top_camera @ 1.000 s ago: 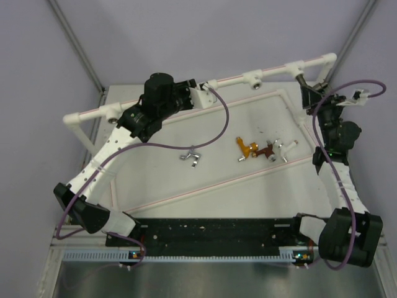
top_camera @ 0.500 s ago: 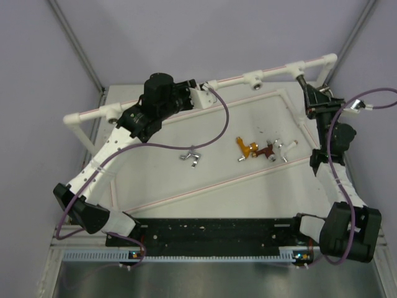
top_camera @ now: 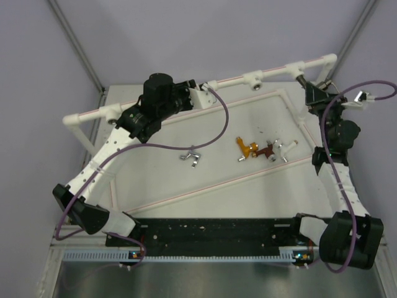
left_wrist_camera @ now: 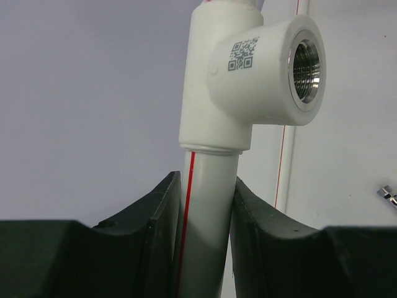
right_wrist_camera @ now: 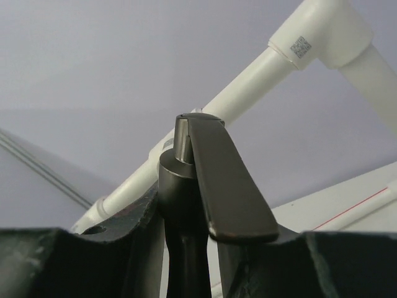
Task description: Install the water faucets
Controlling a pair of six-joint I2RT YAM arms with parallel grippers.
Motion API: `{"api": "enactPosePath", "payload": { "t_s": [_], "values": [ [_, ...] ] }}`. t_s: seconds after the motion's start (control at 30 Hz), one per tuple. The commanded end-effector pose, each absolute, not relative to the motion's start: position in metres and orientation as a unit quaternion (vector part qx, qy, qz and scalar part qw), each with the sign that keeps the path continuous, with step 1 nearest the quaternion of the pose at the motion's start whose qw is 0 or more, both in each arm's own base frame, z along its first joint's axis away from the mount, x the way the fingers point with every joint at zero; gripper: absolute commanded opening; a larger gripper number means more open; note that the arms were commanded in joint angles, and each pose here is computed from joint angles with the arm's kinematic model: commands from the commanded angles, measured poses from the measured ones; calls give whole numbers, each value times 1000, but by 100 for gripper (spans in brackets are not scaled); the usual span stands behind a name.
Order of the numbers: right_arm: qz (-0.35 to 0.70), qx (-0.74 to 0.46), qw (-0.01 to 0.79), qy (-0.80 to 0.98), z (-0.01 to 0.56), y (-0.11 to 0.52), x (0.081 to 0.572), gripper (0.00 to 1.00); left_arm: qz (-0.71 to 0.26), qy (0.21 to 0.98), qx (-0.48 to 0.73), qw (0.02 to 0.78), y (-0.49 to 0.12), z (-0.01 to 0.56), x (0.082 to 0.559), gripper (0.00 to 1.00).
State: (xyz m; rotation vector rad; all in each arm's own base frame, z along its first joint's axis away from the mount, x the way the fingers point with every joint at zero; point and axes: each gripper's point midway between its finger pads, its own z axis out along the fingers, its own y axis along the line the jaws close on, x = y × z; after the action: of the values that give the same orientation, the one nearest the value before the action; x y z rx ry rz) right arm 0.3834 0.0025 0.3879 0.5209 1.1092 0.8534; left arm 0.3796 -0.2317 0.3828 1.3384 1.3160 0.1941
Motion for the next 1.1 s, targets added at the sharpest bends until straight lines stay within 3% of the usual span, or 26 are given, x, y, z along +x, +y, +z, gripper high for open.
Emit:
{"api": "enactPosePath", "payload": {
  "t_s": [0.0,0.23,0.43,0.53,0.6,0.7,0.93,1.07],
  "values": [
    [267,81,824,494,411,9,363,0,1,596,579,557,-242,359,350,0],
    [91,-156,856,485,423,32,337,0,0,592,575,564,-242,362,351,0],
    [11,-272,856,440,428,45,320,0,-2,584,568,580,-242,374,348,0],
    [-26,-308,847,432,430,46,321,0,-4,581,568,583,-242,377,345,0],
    [-48,-325,842,428,431,44,323,9,-6,579,567,586,-242,379,344,0],
    [-89,-346,827,434,428,38,330,0,-8,574,568,589,-242,380,341,0],
    [-195,-362,811,416,442,18,337,0,-15,566,569,596,-243,383,336,0],
    [-203,-383,799,417,442,20,342,0,-14,567,567,598,-242,385,337,0]
  ]
}}
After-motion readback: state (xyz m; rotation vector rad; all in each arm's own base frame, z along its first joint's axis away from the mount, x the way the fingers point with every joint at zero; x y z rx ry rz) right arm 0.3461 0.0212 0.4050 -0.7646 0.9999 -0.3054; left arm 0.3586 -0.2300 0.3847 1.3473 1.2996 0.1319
